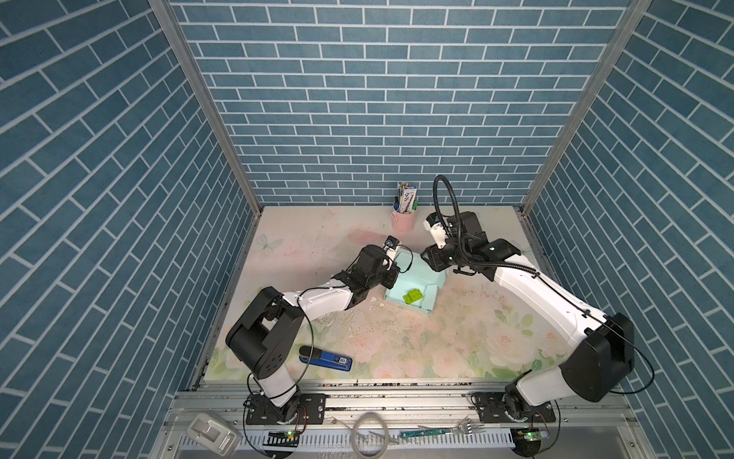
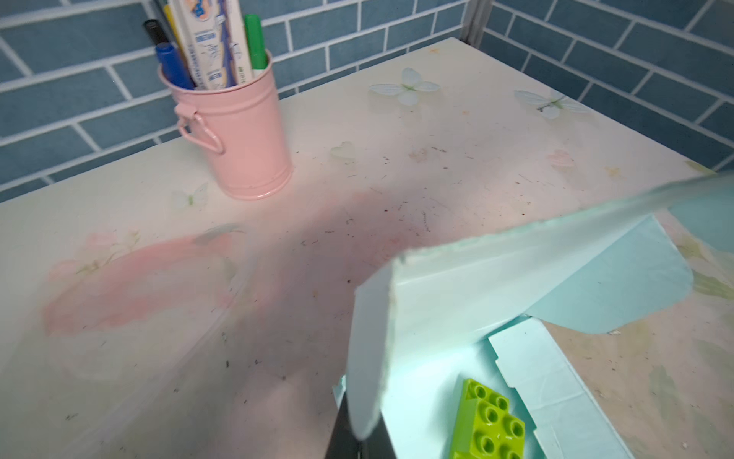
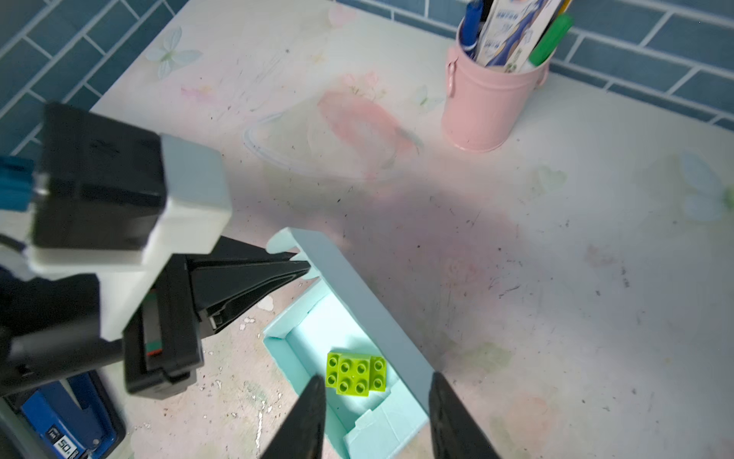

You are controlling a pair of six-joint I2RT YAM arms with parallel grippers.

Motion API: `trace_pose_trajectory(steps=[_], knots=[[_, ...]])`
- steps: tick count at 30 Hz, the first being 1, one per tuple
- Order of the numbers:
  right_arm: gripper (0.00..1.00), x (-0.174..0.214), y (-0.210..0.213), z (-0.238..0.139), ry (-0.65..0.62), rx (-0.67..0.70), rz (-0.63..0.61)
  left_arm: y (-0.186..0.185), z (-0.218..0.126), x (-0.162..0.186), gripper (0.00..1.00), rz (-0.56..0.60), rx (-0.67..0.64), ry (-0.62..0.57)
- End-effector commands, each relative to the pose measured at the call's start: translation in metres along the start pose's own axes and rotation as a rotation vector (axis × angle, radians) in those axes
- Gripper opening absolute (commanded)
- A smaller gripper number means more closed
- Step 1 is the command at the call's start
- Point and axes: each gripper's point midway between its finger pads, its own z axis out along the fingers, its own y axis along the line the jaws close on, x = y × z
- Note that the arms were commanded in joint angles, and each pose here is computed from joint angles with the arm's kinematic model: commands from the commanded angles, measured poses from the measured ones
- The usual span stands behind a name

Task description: Fold the paper box

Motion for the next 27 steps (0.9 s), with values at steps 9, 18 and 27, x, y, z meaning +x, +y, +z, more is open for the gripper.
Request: trace_pose_trajectory(steps=[9, 18, 27], knots=[[0.53, 0.000, -0.017, -0.043, -0.284, 0.096, 0.039, 0.031, -0.042, -0.002, 0.00, -0.125, -0.202, -0.121], [0.56, 0.032, -0.007, -0.032, -0.326, 0.006, 0.058, 0.030, -0.048, 0.003, 0.00, -0.131, -0.199, -0.121], [0.49, 0.044, -0.005, -0.008, -0.343, -0.048, 0.068, 0.028, -0.051, 0.002, 0.00, -0.126, -0.196, -0.113]])
